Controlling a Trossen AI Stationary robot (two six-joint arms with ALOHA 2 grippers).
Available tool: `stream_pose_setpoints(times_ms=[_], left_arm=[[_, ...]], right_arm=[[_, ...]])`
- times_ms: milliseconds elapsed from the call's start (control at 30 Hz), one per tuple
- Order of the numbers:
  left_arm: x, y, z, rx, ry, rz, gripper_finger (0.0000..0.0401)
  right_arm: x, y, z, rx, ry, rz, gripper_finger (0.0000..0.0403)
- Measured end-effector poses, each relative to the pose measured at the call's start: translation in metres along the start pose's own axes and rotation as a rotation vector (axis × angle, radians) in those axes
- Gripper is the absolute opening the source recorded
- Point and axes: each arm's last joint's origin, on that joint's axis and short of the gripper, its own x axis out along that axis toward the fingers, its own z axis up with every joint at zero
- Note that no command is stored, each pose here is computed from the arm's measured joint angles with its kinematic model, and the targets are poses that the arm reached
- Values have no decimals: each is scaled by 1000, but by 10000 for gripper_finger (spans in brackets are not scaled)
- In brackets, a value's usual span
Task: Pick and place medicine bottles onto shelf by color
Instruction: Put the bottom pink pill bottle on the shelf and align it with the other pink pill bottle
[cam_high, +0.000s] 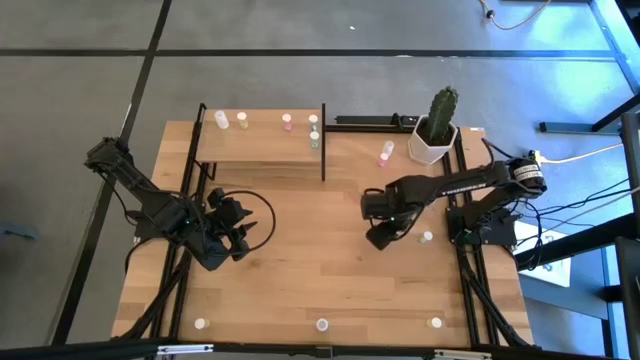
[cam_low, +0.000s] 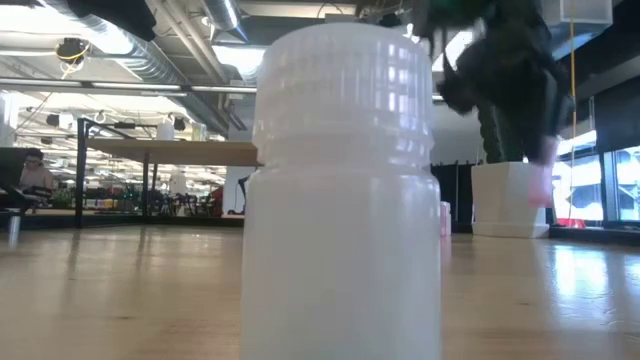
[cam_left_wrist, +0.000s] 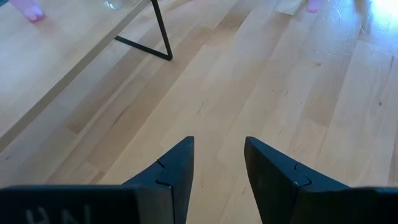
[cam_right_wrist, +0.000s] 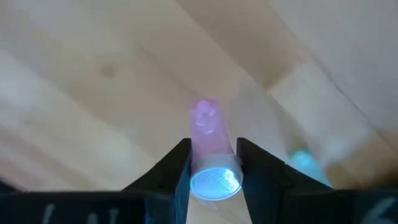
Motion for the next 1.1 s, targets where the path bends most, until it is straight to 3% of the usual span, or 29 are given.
stream_pose_setpoints(times_ms=[133, 267, 533, 833, 1100], left_arm=[[0, 0, 0, 13, 0, 0, 135], [0, 0, 0, 30, 0, 0, 135], [0, 0, 0, 29, 0, 0, 135], [0, 0, 0, 29, 7, -5, 135], [0, 0, 0, 27, 7, -5, 135]], right_arm=[[-26, 17, 7, -57, -63, 72, 117], [-44, 36, 19, -118, -99, 63, 118], [-49, 81, 63, -346, -120, 60, 119], [-25, 112, 111, -458, -112, 36, 119], [16, 121, 131, -500, -45, -17, 119]])
